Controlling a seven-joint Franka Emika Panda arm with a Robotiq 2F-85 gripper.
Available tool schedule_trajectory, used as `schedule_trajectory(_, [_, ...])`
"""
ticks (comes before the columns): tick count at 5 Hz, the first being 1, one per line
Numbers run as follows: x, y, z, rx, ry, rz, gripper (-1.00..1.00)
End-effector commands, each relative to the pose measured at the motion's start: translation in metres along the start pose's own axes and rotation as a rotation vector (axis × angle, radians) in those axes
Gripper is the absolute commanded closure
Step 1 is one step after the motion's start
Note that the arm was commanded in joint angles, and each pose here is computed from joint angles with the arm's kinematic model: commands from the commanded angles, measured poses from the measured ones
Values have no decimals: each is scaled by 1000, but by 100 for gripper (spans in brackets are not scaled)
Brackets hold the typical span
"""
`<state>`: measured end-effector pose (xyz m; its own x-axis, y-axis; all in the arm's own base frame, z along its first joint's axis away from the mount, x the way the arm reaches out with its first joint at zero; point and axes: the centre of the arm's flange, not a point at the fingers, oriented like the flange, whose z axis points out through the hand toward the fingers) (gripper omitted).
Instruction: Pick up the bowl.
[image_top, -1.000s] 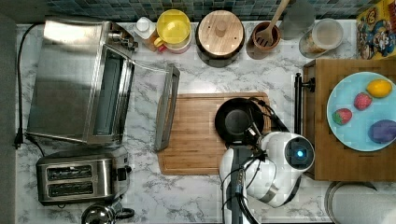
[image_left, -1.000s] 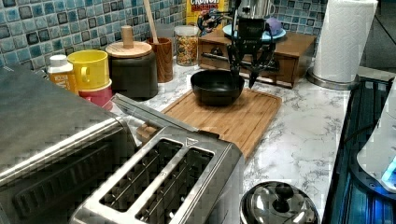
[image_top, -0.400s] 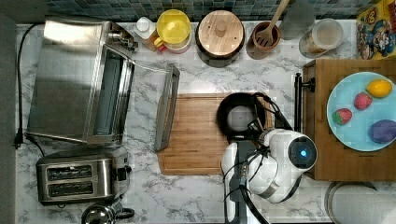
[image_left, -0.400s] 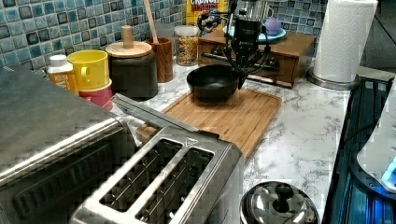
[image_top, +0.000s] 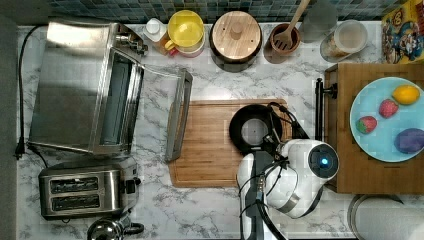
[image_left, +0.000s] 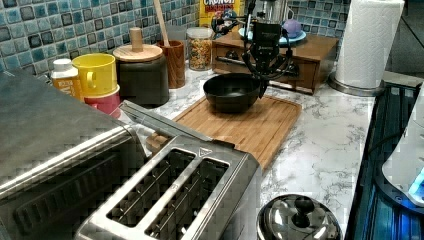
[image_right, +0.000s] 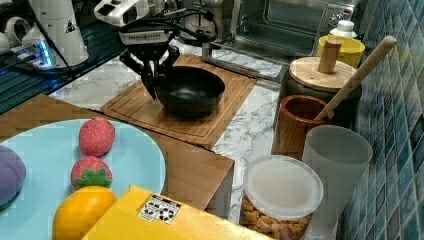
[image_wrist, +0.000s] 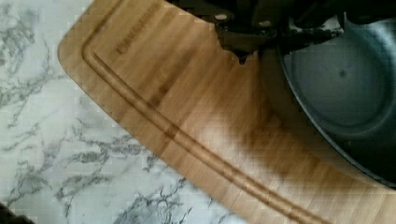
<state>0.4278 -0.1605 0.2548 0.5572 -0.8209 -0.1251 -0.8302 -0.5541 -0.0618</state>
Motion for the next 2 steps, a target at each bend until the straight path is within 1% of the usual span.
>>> schedule_trajectory(1, [-22,-105,-209,101,271,-246,100])
schedule_trajectory(2, [-52,-138,-228,156,291,-395,100])
